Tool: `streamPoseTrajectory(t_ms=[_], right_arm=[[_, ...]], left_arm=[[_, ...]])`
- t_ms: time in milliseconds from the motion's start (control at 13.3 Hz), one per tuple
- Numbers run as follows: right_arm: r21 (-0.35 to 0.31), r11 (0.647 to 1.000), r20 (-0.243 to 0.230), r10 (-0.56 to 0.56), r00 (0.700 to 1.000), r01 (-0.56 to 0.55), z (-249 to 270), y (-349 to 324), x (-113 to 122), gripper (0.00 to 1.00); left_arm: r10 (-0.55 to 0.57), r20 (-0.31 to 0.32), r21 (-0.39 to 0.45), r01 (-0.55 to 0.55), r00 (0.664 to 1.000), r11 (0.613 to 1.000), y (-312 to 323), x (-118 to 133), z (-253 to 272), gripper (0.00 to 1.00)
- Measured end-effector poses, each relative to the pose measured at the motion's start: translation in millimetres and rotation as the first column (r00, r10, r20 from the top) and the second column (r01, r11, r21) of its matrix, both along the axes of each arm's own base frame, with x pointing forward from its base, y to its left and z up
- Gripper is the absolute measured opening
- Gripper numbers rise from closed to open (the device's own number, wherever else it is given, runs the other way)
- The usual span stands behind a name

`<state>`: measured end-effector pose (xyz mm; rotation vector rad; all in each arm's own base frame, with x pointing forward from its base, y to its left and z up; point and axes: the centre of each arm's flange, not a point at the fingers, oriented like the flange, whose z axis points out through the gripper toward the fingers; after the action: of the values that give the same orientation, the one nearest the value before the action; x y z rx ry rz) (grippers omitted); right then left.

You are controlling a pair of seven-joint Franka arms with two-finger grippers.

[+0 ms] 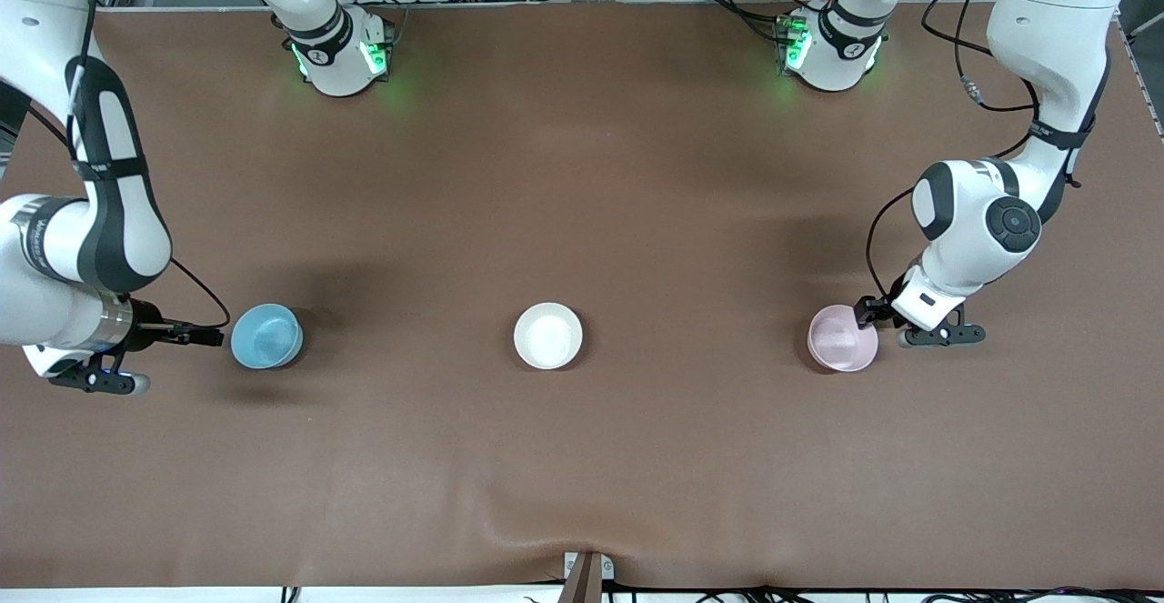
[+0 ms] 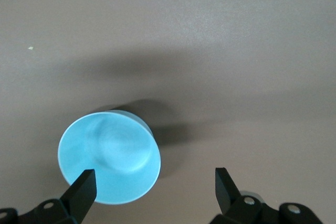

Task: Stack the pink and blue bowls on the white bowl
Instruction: 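Close both grippers on the bowl rims and lift slightly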

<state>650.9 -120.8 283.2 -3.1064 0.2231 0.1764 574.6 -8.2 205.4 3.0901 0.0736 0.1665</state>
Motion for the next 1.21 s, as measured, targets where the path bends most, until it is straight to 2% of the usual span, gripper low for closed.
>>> streamPoseTrajectory(t_ms=[302, 377, 528, 905, 1206], right_arm=[[-0.003, 1.000, 0.027, 0.010, 1.000, -0.010, -41, 9, -10, 1.00], [-0.003, 1.000, 0.026, 0.010, 1.000, -0.010, -54, 11, -18, 1.00], [0.000, 1.000, 0.004, 0.010, 1.000, -0.010, -69, 12, -29, 1.00], [0.004, 1.000, -0.017, 0.009, 1.000, -0.009, -78, 13, -36, 1.00], [0.004, 1.000, -0.017, 0.009, 1.000, -0.009, -79, 13, -37, 1.00]], left_arm=[[-0.008, 0.005, -0.002, 0.008, 1.000, 1.000, -5, 2, 2, 0.10], [-0.012, 0.012, -0.003, 0.012, 1.000, 1.000, -7, 3, 5, 0.03], [-0.016, 0.025, -0.003, 0.016, 1.000, 1.000, -9, 7, 10, 0.03], [-0.046, 0.046, -0.017, 0.047, 0.998, 0.999, -29, 16, 22, 0.03], [-0.042, 0.021, -0.044, 0.043, 0.999, 0.998, -57, 27, 42, 0.03]])
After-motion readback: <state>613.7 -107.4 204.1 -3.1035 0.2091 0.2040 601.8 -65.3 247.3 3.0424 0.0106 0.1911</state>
